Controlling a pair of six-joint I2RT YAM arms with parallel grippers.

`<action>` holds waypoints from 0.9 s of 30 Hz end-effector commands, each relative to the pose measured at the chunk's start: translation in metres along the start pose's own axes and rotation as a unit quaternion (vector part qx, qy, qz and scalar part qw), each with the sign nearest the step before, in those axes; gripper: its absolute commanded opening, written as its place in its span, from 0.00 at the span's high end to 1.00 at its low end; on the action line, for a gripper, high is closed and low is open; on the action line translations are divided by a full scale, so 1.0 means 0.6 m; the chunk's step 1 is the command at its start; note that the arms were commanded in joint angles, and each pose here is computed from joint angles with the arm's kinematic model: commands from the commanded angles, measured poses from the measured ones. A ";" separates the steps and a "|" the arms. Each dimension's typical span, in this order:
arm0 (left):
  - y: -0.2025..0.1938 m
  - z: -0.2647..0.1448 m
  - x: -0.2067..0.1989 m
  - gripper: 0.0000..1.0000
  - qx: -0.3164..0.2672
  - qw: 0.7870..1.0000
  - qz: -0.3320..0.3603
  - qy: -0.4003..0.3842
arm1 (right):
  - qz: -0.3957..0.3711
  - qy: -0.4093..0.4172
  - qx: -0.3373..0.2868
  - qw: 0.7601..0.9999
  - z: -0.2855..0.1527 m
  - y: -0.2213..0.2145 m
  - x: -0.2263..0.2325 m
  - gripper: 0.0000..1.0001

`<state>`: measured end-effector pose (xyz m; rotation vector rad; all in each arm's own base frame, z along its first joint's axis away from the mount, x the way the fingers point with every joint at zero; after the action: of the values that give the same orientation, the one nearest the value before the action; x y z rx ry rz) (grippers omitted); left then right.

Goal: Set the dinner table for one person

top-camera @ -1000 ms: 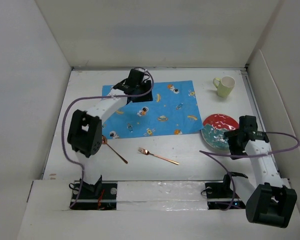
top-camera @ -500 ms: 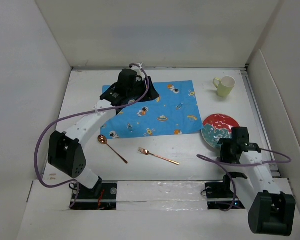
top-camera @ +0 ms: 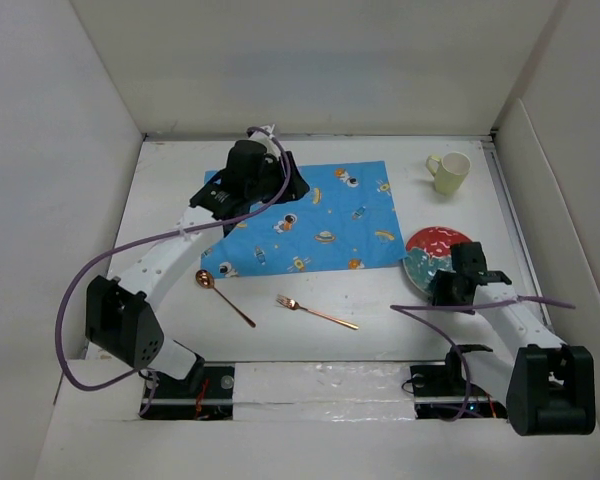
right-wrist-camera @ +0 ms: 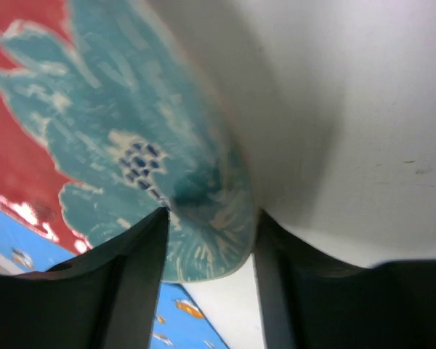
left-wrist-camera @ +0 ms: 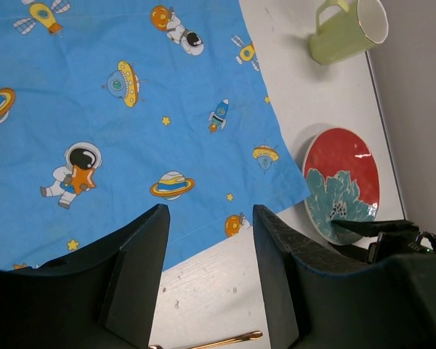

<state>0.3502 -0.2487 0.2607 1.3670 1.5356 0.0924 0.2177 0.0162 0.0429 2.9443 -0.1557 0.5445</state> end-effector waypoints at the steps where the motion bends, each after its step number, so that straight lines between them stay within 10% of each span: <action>1: 0.022 -0.034 -0.007 0.54 -0.037 0.999 0.011 -0.004 | 0.026 -0.034 -0.056 0.997 0.013 0.041 -0.016 0.53; 14: 0.011 -0.063 0.011 0.55 -0.040 0.999 0.030 0.013 | -0.037 0.088 -0.175 0.980 -0.059 0.130 0.049 1.00; 27: 0.034 -0.073 0.013 0.55 -0.053 0.996 0.052 0.039 | -0.274 0.203 -0.225 0.913 -0.182 0.186 0.150 1.00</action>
<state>0.3320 -0.2176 0.2582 1.4071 1.5597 0.2320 0.2260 -0.0780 0.1325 2.4305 0.3384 0.6800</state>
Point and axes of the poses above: each gripper's point midway between its finger pads, its own z axis out along the fingers, its own x axis along the line the jaws close on, y = z × x, the point moved 2 cm from there along -z, back along the fingers, and after that the axes turned 9 degrees about -z, right-handed, at the moved point
